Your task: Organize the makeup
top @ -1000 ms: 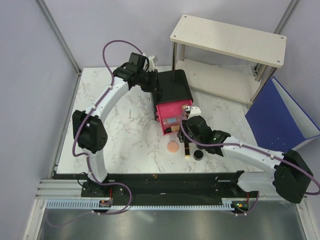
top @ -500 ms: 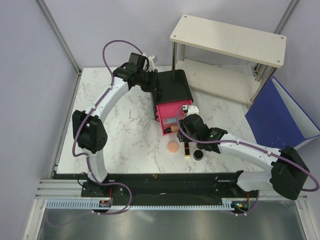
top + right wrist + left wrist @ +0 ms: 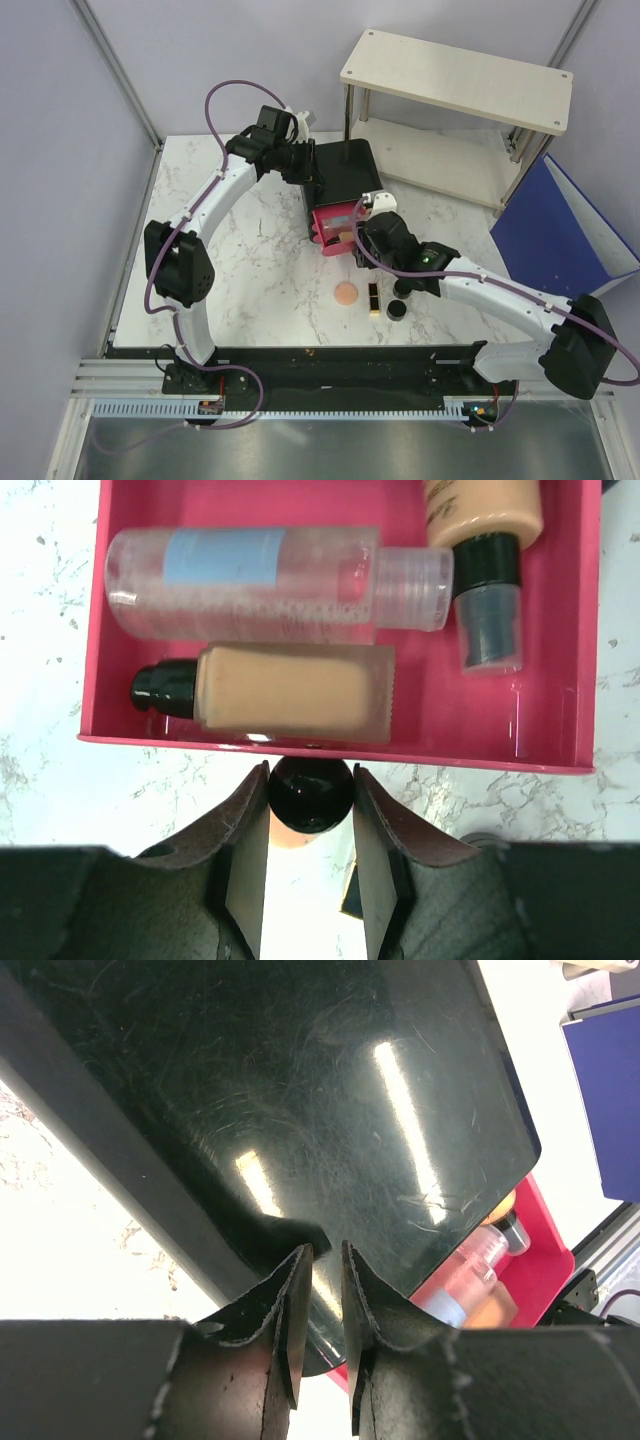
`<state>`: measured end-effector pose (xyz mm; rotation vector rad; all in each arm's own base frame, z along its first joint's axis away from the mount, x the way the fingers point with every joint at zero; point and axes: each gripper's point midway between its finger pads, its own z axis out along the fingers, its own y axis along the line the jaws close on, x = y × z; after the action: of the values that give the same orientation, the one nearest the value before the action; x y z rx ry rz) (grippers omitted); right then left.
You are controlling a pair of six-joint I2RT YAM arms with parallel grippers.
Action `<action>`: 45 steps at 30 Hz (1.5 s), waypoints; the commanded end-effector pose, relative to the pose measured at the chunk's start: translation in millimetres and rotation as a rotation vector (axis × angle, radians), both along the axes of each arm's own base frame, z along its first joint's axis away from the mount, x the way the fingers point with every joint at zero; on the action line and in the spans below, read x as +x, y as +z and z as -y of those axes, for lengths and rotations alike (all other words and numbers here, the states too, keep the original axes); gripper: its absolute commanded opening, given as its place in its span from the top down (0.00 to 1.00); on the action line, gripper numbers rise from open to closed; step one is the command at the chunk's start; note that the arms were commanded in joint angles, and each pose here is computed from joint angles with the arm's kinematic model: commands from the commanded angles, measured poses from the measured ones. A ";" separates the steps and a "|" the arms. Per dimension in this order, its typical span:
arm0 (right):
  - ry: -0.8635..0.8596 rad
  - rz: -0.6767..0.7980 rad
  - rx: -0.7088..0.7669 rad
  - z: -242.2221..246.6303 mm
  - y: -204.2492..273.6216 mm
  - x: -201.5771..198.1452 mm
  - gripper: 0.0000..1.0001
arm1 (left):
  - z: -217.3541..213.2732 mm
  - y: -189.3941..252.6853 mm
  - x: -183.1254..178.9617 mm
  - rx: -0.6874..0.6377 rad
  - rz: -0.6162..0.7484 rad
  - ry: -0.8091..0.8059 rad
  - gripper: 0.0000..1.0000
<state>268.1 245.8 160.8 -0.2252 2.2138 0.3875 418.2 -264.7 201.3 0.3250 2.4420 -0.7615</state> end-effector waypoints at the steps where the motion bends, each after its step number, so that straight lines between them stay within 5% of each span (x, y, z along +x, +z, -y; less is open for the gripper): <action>1: -0.006 0.189 0.097 -25.2 63.0 35.9 1.00 | -59.9 -109.6 -60.0 0.341 -0.362 0.004 0.71; 29: -0.072 0.264 -0.021 -75.2 56.1 114.7 0.96 | -61.1 -111.6 -63.8 0.347 -0.369 -0.003 0.71; 38: -0.037 0.230 -0.008 -87.3 51.4 114.8 0.74 | -61.9 -111.3 -64.2 0.348 -0.370 -0.007 0.71; 45: -0.003 0.199 0.038 -71.6 53.8 86.2 0.39 | -60.3 -111.1 -62.9 0.346 -0.370 -0.007 0.71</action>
<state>364.5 285.2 162.9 -0.2527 2.1357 0.1094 417.5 -260.7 201.2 0.3281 2.4405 -0.7535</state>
